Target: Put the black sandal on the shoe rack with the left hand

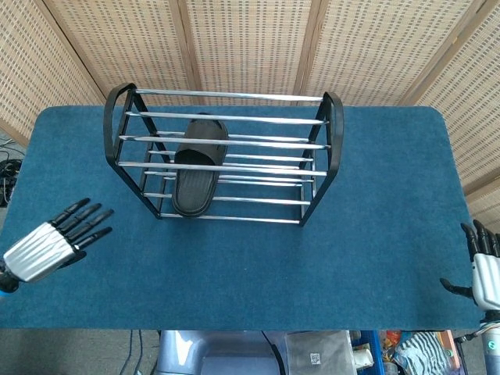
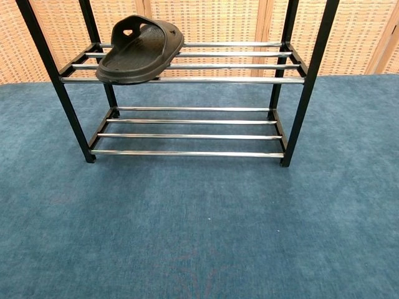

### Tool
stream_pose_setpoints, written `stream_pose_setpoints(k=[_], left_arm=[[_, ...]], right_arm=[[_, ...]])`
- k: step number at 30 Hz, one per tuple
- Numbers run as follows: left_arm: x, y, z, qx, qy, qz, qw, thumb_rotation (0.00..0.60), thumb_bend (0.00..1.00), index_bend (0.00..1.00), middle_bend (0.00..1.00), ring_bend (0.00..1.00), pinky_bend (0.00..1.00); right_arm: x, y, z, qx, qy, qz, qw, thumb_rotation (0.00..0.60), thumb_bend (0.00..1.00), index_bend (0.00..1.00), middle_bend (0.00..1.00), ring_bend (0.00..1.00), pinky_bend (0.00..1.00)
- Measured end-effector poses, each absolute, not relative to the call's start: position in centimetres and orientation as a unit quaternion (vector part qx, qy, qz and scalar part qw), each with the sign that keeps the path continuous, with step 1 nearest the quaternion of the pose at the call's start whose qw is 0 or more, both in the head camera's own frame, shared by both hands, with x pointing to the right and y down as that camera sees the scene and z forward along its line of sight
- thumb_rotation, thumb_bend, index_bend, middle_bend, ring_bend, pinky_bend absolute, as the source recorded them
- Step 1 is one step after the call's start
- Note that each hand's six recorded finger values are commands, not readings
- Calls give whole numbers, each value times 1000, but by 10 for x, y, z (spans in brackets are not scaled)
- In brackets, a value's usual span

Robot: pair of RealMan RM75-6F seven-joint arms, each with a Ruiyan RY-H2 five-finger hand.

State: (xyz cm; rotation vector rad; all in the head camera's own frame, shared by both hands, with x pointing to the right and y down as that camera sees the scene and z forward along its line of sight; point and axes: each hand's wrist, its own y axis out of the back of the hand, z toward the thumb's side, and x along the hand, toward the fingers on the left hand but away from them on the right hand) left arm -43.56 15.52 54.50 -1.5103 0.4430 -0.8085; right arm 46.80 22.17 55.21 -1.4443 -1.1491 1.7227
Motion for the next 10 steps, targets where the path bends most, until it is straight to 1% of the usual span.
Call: stream_pose_setpoints(k=[4, 10], left_arm=[[-460, 165, 547, -639, 293, -456, 546, 600, 173, 0, 0, 0, 0], [-471, 186, 550, -628, 399, -543, 390, 600, 173, 0, 0, 0, 0]], right_arm=[[462, 223, 547, -552, -434, 641, 310, 600, 0, 0, 0, 0, 0], [456, 227, 540, -559, -432, 630, 324, 600, 0, 0, 0, 0, 0]])
